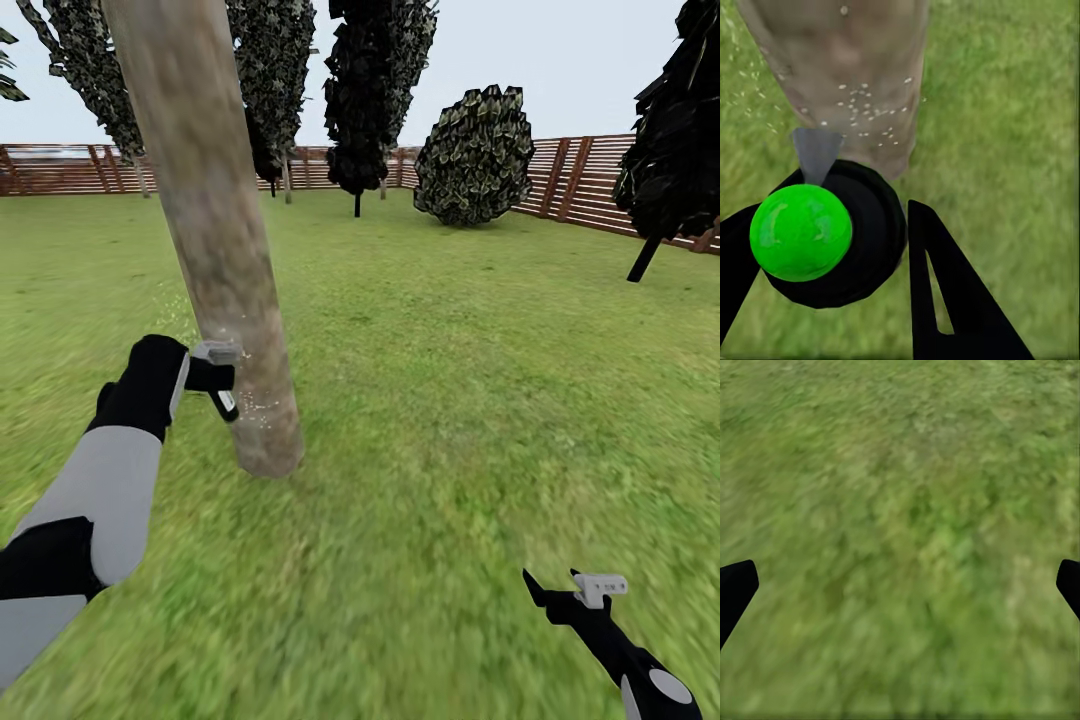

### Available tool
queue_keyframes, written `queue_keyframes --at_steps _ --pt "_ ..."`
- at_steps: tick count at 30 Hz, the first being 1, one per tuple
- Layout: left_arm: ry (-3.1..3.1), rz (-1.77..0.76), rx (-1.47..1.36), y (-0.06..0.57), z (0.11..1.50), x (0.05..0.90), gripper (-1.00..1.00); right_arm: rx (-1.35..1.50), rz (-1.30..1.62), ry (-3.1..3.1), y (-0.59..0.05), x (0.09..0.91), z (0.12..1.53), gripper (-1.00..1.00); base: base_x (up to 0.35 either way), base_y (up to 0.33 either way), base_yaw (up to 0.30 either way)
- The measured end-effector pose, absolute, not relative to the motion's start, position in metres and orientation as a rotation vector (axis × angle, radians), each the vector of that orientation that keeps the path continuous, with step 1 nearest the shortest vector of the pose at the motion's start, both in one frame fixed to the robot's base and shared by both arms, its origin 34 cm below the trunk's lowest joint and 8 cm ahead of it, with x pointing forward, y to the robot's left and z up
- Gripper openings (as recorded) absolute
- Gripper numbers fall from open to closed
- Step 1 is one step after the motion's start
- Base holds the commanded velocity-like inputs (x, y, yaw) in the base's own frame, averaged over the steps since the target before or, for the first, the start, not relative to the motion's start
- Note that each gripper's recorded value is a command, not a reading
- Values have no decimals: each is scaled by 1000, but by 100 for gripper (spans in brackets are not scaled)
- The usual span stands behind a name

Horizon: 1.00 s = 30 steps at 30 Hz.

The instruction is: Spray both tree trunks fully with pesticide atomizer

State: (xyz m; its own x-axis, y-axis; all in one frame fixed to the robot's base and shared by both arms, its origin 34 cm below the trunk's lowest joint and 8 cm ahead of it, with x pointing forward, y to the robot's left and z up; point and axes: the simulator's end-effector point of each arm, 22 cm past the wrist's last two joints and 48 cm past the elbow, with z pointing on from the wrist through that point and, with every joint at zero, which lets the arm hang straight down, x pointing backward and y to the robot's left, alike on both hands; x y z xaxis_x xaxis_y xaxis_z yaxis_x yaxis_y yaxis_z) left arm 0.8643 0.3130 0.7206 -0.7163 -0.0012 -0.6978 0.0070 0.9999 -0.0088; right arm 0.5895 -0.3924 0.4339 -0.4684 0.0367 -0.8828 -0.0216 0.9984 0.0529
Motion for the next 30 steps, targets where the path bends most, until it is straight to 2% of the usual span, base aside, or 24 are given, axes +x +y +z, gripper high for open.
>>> queue_keyframes --at_steps 14,17,23,30 --pt "2586 25 66 314 587 793 -100 8 71 2059 -391 589 433 100 0 0 0" --pt "2566 39 56 321 600 800 -100 8 69 2057 -392 590 434 100 0 0 0" --pt "2366 89 17 345 738 868 -100 11 68 2057 -392 589 434 100 0 0 0" --pt "2361 231 -75 434 760 861 -100 10 68 2057 -392 590 434 100 0 0 0"
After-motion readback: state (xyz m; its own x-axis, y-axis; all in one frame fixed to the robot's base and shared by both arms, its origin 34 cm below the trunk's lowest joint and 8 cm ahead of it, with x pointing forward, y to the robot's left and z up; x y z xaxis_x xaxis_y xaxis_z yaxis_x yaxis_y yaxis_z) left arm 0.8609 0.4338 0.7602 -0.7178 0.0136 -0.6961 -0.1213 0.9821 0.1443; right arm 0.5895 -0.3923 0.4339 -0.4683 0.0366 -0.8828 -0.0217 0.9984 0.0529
